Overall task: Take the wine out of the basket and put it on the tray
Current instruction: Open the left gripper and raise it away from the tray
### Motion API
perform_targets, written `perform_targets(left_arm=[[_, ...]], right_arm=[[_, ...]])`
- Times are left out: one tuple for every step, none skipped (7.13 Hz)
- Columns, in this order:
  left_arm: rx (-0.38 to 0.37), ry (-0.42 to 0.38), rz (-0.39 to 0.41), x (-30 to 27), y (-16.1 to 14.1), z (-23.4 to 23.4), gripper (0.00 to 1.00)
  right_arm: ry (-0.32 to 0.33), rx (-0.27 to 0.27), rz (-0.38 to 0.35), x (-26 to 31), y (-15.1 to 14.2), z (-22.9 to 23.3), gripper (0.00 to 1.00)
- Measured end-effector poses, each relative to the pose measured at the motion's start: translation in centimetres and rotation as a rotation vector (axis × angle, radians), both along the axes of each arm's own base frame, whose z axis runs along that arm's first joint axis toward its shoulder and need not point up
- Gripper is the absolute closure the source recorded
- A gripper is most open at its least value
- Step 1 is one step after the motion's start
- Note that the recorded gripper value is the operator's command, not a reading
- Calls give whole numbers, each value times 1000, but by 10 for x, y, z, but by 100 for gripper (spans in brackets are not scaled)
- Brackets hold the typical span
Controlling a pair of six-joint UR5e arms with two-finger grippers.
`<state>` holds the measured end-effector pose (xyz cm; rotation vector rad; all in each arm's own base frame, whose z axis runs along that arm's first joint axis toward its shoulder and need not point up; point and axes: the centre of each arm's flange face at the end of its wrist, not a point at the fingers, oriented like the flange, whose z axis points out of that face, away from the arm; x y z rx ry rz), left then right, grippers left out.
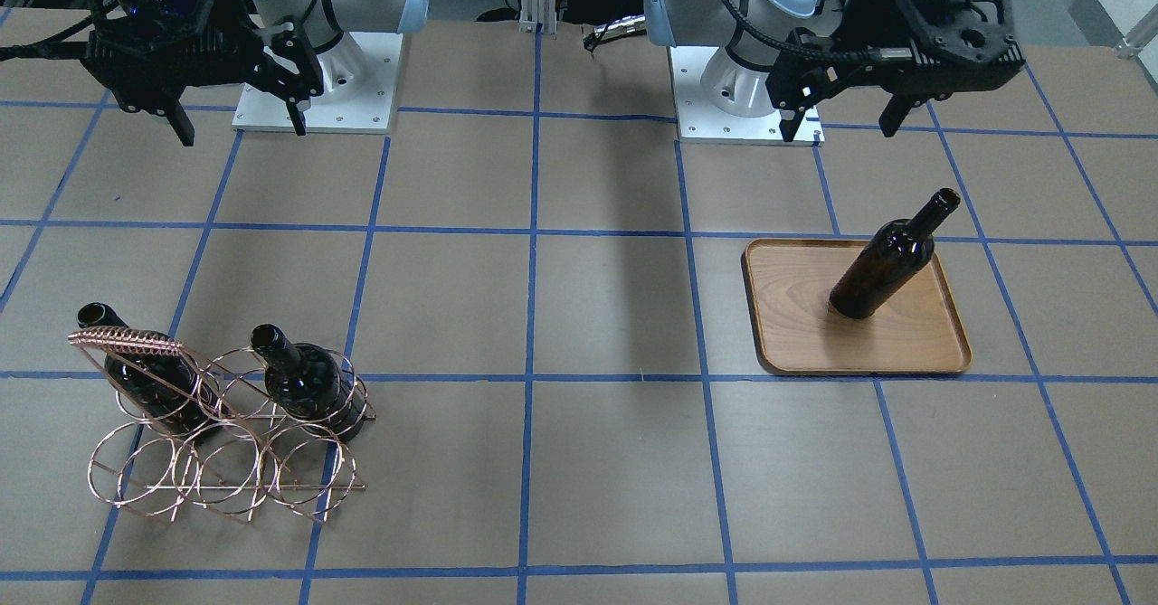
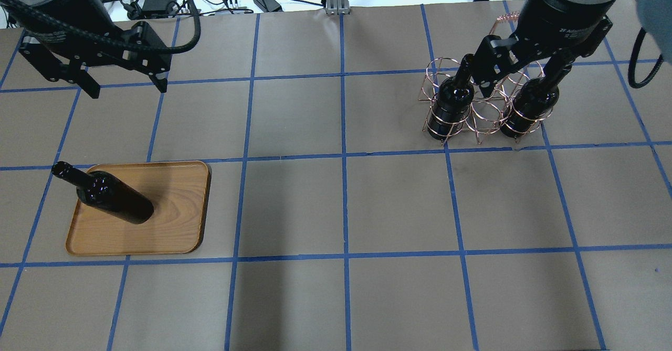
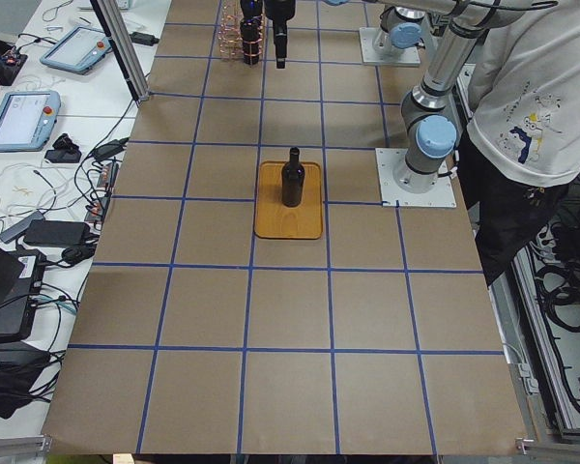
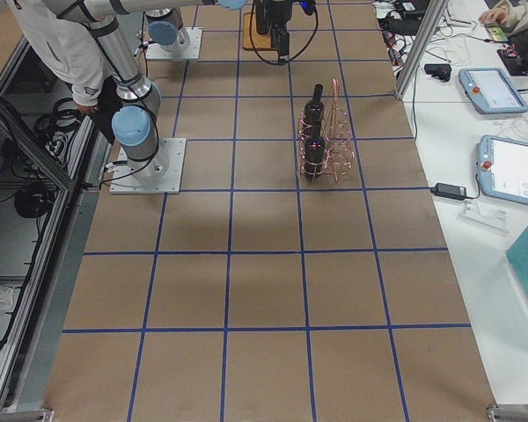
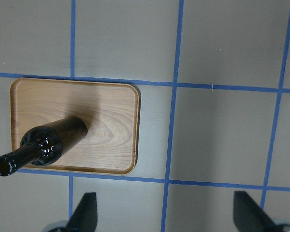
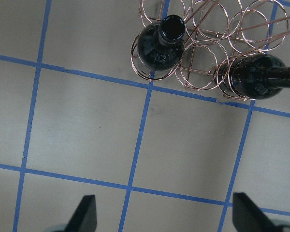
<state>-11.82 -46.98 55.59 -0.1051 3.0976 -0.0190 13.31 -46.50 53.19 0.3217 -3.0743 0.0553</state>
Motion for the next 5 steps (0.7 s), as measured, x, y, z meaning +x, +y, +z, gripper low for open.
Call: perform_targets(left_arm=[[-4, 2, -6, -8, 1, 0, 0], [-8, 8, -8, -12, 0, -1, 0], [-11, 11, -8, -15, -1, -1, 0], [-13, 12, -9, -16, -2, -2, 0], [-12, 12, -11, -17, -2, -2, 0]], right_arm=[[-1, 1, 0, 0, 1, -1, 0], [-1, 1, 1, 0, 1, -1, 0], [-2, 1, 2, 0, 1, -1, 0], [-2, 2, 2, 0, 1, -2, 0], [-3, 4, 2, 0, 1, -2, 0]])
